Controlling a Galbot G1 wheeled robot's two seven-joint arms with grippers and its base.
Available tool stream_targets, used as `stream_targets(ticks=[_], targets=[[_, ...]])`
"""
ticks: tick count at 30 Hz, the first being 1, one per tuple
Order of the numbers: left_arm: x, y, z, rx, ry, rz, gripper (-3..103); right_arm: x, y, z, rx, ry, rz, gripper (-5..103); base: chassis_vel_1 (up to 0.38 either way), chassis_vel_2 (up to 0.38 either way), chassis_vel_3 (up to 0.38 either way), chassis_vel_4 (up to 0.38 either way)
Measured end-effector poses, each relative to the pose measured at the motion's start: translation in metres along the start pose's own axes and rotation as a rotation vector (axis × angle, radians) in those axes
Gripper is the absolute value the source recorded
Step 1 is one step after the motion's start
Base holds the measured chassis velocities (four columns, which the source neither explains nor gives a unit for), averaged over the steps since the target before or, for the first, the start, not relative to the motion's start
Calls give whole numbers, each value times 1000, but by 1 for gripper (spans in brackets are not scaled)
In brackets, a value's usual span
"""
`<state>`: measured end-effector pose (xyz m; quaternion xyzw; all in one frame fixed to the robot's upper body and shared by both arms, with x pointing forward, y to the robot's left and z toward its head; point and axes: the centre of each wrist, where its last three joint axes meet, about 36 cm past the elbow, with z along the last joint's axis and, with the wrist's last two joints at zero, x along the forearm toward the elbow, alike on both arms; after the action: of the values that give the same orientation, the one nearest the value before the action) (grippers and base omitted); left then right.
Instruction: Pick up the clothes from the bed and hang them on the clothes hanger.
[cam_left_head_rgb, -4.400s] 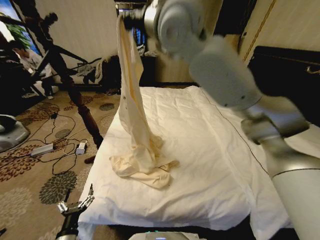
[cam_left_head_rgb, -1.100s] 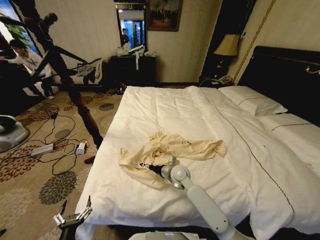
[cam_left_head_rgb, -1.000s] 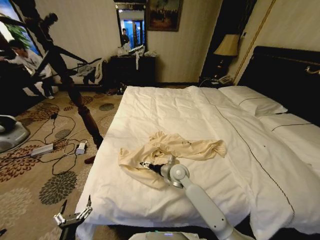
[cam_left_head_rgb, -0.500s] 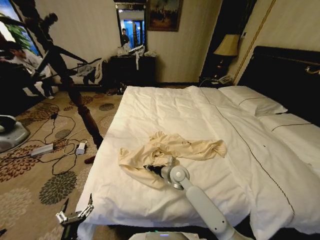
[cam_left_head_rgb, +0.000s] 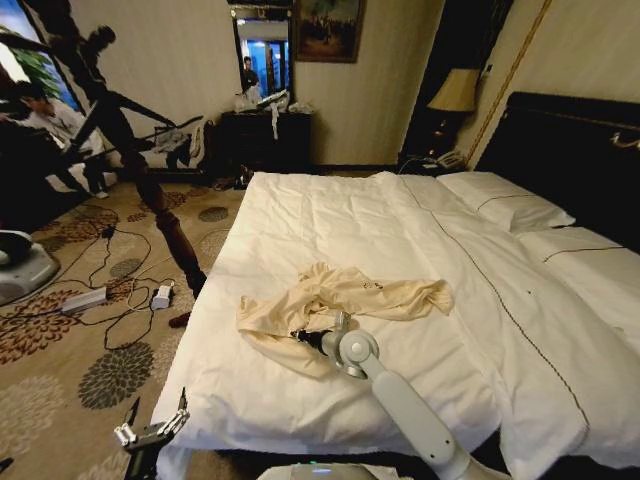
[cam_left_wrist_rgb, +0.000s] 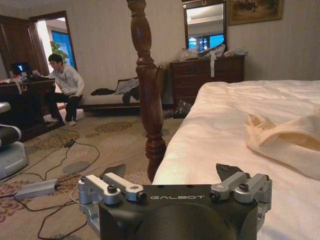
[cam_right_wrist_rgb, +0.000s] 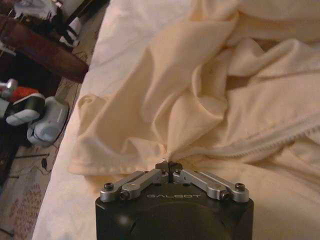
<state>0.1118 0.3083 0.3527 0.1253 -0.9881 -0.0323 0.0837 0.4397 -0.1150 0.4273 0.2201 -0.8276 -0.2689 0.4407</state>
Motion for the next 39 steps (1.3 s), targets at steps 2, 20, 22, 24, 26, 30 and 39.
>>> stream_targets(ticks=[2,20,22,24,26,30,39], targets=[[2,0,3,0,6,5,100,4,11,-17,44,-11,-9,0,0,0,0,0],[13,14,13,22,4,-36,100,-115,181,-195,243,-175,-50,0,0,0,0,0],[13,14,14,23,4,-41,100,-123,177,-205,246,-188,-8,0,0,0,0,0],[10,14,15,25,0,-38,100,-135,162,-212,289,-167,77,0,0,0,0,0],[9,13,15,28,-2,-34,100,-140,161,-205,318,-134,90,5,-15,-26,-13,-9],[5,11,18,32,2,-33,100,-148,167,-171,405,-16,89,21,0,0,0,0],[-2,3,15,20,9,-11,100,-127,169,-165,412,7,35,54,0,0,0,0]])
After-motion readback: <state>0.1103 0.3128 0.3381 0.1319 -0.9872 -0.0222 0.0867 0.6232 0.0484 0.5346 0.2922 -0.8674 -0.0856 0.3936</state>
